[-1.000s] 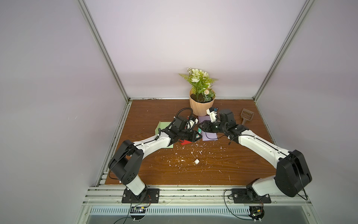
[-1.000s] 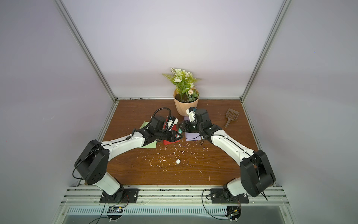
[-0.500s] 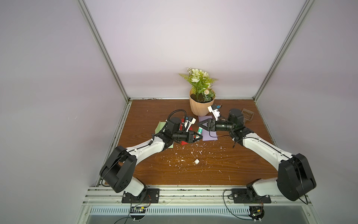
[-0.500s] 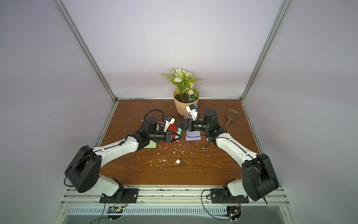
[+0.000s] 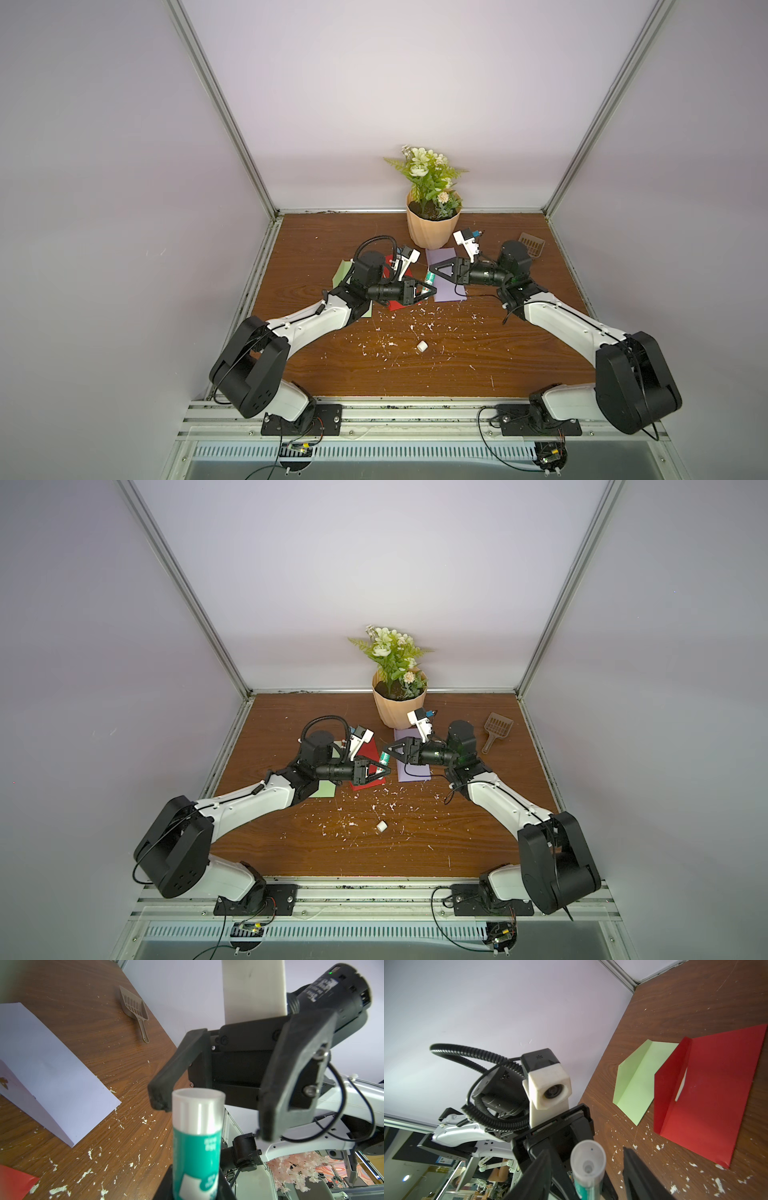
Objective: Seal the envelope with a glue stick
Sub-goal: Unscrew the glue stick.
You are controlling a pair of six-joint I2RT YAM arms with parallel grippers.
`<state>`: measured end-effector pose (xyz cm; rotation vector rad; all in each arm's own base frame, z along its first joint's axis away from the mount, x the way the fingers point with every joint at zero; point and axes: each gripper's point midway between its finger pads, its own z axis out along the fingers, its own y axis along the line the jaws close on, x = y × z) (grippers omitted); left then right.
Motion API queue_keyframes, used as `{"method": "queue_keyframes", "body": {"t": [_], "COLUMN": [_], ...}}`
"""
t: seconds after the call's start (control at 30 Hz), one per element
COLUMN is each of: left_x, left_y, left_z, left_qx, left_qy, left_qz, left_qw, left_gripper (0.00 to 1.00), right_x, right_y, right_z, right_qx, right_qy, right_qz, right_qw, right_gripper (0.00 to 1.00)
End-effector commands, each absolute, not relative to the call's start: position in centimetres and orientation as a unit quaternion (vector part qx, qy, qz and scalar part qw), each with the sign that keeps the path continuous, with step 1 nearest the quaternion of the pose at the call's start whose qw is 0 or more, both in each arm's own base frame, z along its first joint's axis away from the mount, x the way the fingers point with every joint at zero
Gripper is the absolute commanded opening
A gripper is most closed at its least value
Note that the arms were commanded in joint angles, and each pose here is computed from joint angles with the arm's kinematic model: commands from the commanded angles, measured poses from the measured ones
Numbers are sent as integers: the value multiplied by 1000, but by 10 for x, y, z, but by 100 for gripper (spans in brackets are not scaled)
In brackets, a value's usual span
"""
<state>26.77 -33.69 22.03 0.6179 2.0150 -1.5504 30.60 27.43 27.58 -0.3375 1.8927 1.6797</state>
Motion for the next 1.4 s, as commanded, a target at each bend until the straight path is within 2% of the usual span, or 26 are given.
{"method": "queue_keyframes", "body": {"t": [0.0, 0.13, 0.23, 0.37, 0.57, 0.73, 0.83, 0.93, 0.97, 1.07, 1.17, 1.23, 1.37], "left_x": [268, 269, 272, 276, 276, 273, 272, 273, 274, 279, 288, 296, 314], "left_y": [-336, -335, -334, -334, -336, -335, -334, -333, -332, -328, -319, -311, -300], "left_z": [235, 232, 233, 238, 242, 240, 238, 235, 233, 228, 222, 218, 200], "left_qx": [236, 233, 228, 225, 229, 231, 231, 229, 227, 222, 205, 188, 164], "left_qy": [724, 727, 730, 729, 724, 723, 725, 729, 733, 746, 760, 769, 808], "left_qz": [-588, -585, -580, -577, -582, -583, -582, -579, -577, -561, -548, -539, -486], "left_qw": [273, 274, 281, 291, 292, 288, 286, 283, 281, 281, 283, 287, 289], "left_gripper": [0, 0, 0, 0, 1, 1, 4, 16, 28, 49, 63, 69, 69], "right_x": [295, 295, 293, 290, 289, 290, 291, 294, 297, 307, 322, 334, 353], "right_y": [282, 286, 289, 294, 294, 294, 294, 294, 293, 289, 277, 266, 241], "right_z": [308, 307, 299, 288, 285, 286, 288, 286, 284, 278, 271, 268, 258], "right_qx": [-157, -157, -160, -159, -154, -151, -150, -147, -145, -134, -116, -98, -56], "right_qy": [662, 658, 665, 676, 676, 673, 673, 675, 680, 704, 737, 755, 780], "right_qz": [669, 676, 671, 665, 666, 671, 672, 668, 662, 626, 565, 520, 433], "right_qw": [300, 293, 286, 276, 273, 272, 273, 277, 281, 307, 353, 388, 449], "right_gripper": [57, 57, 62, 62, 49, 28, 21, 14, 12, 7, 0, 0, 0]}}
